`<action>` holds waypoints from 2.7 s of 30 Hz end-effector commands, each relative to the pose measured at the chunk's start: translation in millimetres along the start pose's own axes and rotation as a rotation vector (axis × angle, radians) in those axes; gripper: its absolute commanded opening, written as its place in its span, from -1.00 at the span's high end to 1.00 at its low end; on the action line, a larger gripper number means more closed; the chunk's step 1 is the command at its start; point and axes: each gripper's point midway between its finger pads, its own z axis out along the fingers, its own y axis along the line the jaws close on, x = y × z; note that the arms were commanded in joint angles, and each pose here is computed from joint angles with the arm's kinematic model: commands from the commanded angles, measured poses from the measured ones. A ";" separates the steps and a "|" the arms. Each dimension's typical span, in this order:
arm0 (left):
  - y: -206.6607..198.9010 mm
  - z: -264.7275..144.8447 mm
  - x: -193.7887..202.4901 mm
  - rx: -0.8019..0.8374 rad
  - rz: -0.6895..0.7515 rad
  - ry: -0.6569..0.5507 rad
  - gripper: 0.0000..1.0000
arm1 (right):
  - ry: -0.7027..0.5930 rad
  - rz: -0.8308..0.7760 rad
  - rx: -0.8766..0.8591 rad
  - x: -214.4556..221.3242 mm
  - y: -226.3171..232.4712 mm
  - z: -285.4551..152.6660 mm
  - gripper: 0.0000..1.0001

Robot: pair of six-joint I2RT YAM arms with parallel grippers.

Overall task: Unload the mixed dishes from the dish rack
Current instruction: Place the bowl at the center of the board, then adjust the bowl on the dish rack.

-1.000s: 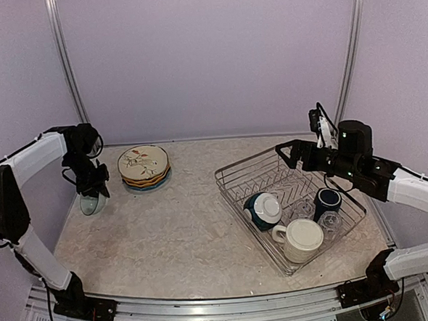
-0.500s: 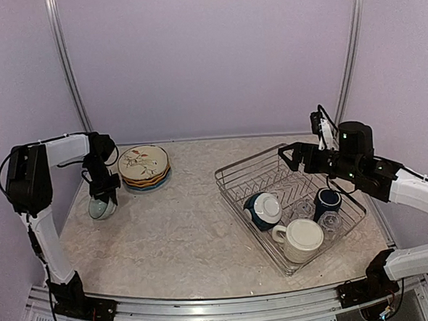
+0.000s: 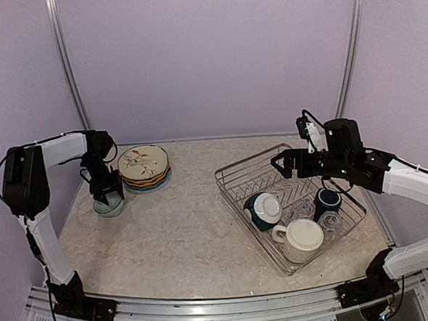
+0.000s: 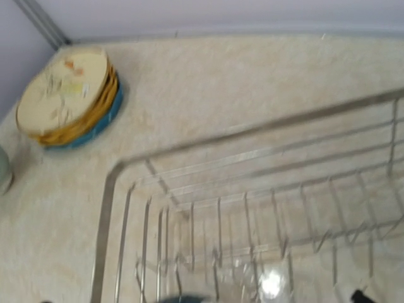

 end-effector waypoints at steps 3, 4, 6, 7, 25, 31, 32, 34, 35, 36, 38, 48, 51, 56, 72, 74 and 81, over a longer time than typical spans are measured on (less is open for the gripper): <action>-28.3 -63.1 1.4 0.137 0.070 -0.151 -0.32 | 0.159 -0.067 0.052 40.7 7.0 4.9 -1.00; -35.3 -74.2 1.3 0.166 0.084 -0.174 -0.36 | 0.175 -0.074 0.058 44.7 8.8 5.0 -1.00; -54.6 -108.1 0.6 0.245 0.126 -0.245 -0.44 | 0.209 -0.089 0.070 53.4 12.6 5.2 -1.00; -65.9 -124.2 -0.1 0.284 0.151 -0.279 -0.48 | 0.222 -0.097 0.073 56.9 15.5 5.5 -1.00; -204.2 -253.2 37.9 0.713 0.512 -0.594 -0.66 | 0.417 0.084 0.205 118.2 50.4 28.4 -0.98; -201.8 -243.4 55.9 0.715 0.540 -0.570 -0.67 | 0.449 0.126 0.257 129.5 58.5 40.6 -0.98; -202.2 -243.3 57.9 0.720 0.538 -0.560 -0.67 | 0.457 0.135 0.268 131.8 58.7 42.7 -0.98; -203.8 -244.4 62.9 0.738 0.541 -0.544 -0.67 | 0.464 0.163 0.290 136.8 57.5 46.3 -0.97; -205.5 -244.8 66.4 0.751 0.545 -0.536 -0.67 | 0.466 0.176 0.300 139.6 56.1 48.5 -0.97; -207.1 -247.1 69.2 0.766 0.551 -0.537 -0.67 | 0.463 0.188 0.309 141.0 55.0 49.8 -0.98; -209.2 -249.4 74.1 0.785 0.562 -0.536 -0.67 | 0.443 0.214 0.352 141.3 48.1 50.3 -0.99; -206.2 -250.9 73.8 0.765 0.562 -0.553 -0.68 | 0.402 0.330 0.478 149.6 29.6 52.3 -1.00; -206.6 -248.8 73.4 0.765 0.559 -0.546 -0.68 | 0.409 0.344 0.512 155.3 23.6 49.9 -1.00; -208.9 -244.0 73.0 0.765 0.557 -0.527 -0.68 | 0.444 0.326 0.580 167.6 10.9 43.1 -1.00; -208.6 -242.0 71.8 0.757 0.555 -0.523 -0.69 | 0.510 0.126 0.617 161.2 9.0 50.2 -0.99; -209.3 -242.3 72.2 0.761 0.556 -0.521 -0.69 | 0.521 0.107 0.622 162.3 8.0 50.2 -1.00; -209.8 -241.9 73.1 0.766 0.553 -0.514 -0.69 | 0.534 0.100 0.652 162.8 -9.6 40.8 -1.00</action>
